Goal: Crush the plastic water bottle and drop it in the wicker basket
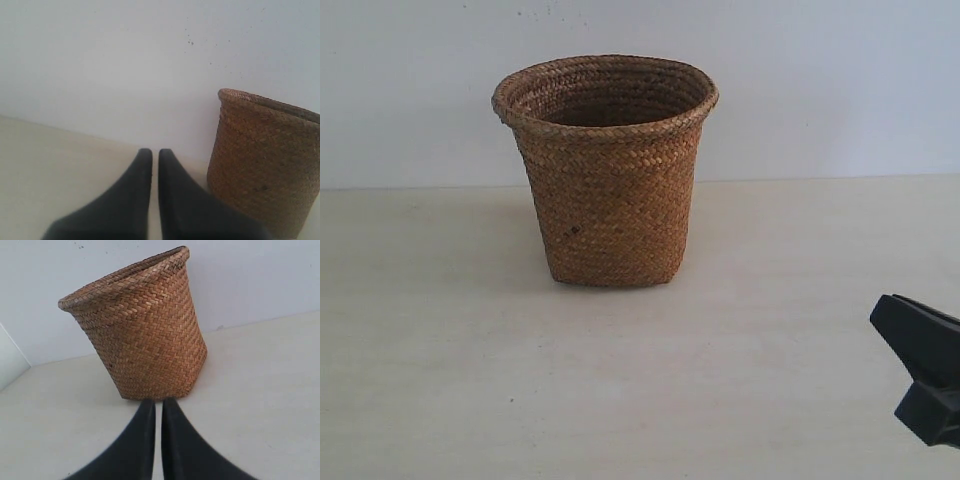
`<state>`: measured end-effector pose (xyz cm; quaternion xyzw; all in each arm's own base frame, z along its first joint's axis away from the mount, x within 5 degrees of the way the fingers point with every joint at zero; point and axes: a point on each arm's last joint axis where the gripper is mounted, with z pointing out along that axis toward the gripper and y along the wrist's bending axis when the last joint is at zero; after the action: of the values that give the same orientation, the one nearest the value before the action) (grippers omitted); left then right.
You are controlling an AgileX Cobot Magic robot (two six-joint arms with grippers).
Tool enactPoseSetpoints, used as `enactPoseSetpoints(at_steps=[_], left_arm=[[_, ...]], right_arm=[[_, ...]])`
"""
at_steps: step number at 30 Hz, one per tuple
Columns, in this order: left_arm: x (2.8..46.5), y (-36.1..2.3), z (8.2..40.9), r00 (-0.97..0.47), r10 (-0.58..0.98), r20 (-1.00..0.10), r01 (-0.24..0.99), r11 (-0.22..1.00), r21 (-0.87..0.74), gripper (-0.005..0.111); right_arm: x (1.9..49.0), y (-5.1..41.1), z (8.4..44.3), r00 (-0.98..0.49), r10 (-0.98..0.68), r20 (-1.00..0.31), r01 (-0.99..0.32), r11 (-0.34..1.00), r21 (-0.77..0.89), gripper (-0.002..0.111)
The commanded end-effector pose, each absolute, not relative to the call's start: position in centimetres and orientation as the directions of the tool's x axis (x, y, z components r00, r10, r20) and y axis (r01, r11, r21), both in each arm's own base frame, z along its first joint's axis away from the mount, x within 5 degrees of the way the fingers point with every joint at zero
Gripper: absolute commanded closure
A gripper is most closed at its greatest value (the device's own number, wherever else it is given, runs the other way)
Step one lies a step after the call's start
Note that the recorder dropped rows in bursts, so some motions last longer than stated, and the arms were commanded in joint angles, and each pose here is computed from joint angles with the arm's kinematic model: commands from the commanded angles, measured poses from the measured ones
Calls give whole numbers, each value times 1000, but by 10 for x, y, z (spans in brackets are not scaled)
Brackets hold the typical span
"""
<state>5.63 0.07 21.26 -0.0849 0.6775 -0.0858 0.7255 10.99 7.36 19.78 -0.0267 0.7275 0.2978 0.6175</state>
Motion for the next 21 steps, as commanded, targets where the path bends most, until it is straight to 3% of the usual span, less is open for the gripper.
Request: enactPoseSetpoints(at_steps=[1,7,14,21], left_arm=[[56,1,210,55,-281,-958,4,960,-281,103],[56,1,207,20,-350,-936,-7,937,-350,103],[55,-1,188,-187,-73,-980,-7,997,-73,103],[54,0,186,-216,-64,-974,-17,998,-62,103]], right_arm=[[109,72,197,-224,331,-917,-407,823,396,107],[109,72,197,-224,331,-917,-407,823,396,107],[109,72,197,-224,331,-917,-407,823,396,107],[109,72,197,-224,331,-917,-407,823,396,107]])
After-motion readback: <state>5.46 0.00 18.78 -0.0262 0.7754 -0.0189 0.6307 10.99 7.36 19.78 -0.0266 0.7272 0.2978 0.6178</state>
